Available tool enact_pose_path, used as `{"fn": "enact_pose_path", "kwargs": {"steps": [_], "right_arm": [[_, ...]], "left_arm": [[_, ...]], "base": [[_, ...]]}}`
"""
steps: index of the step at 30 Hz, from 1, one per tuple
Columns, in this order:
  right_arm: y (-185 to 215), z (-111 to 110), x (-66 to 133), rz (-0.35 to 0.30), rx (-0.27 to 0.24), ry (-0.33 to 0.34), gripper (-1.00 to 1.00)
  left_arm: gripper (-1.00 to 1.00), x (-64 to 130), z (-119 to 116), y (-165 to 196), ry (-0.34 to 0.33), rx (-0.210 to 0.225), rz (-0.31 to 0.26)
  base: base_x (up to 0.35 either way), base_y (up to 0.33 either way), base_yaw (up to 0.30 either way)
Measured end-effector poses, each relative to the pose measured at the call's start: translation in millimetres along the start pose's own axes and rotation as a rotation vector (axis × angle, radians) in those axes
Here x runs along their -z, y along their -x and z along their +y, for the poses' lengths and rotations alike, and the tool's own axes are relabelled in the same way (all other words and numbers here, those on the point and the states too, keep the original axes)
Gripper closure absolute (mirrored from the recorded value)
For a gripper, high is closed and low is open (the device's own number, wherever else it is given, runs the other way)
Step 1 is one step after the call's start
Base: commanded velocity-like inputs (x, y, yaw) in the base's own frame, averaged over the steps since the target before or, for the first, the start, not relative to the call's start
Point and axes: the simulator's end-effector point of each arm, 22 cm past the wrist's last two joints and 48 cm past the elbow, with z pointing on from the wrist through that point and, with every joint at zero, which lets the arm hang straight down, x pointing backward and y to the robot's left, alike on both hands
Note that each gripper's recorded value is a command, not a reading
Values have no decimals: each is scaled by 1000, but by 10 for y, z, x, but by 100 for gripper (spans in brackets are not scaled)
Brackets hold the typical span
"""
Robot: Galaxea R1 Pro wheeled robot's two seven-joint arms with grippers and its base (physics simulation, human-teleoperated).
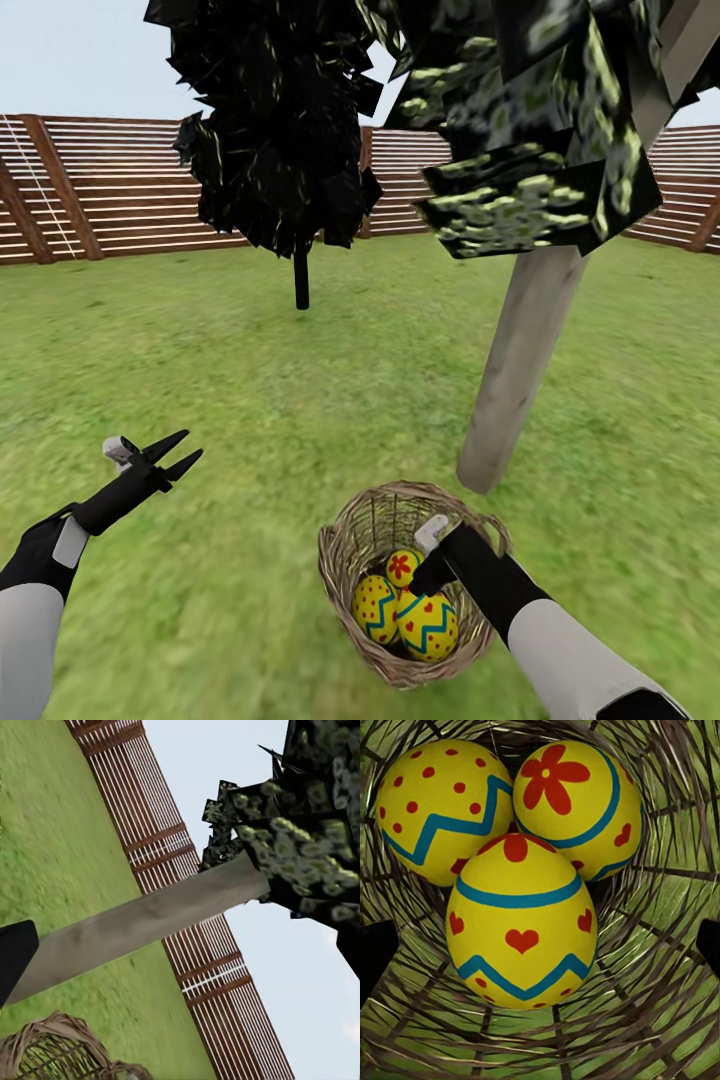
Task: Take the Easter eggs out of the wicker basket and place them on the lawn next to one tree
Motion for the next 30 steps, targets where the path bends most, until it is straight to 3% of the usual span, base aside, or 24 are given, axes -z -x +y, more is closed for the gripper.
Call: {"fn": "enact_pose_path", "kwargs": {"steps": [14,30], "right_arm": [[-156,97,-277,-1,1,18,-100],[-386,142,-566,59,-13,38,-100]], "left_arm": [[-100,126,259,-149,1,-1,-1],[-100,171,658,-267,50,40,9]], "base": [[0,0,0],[0,0,0]]}}
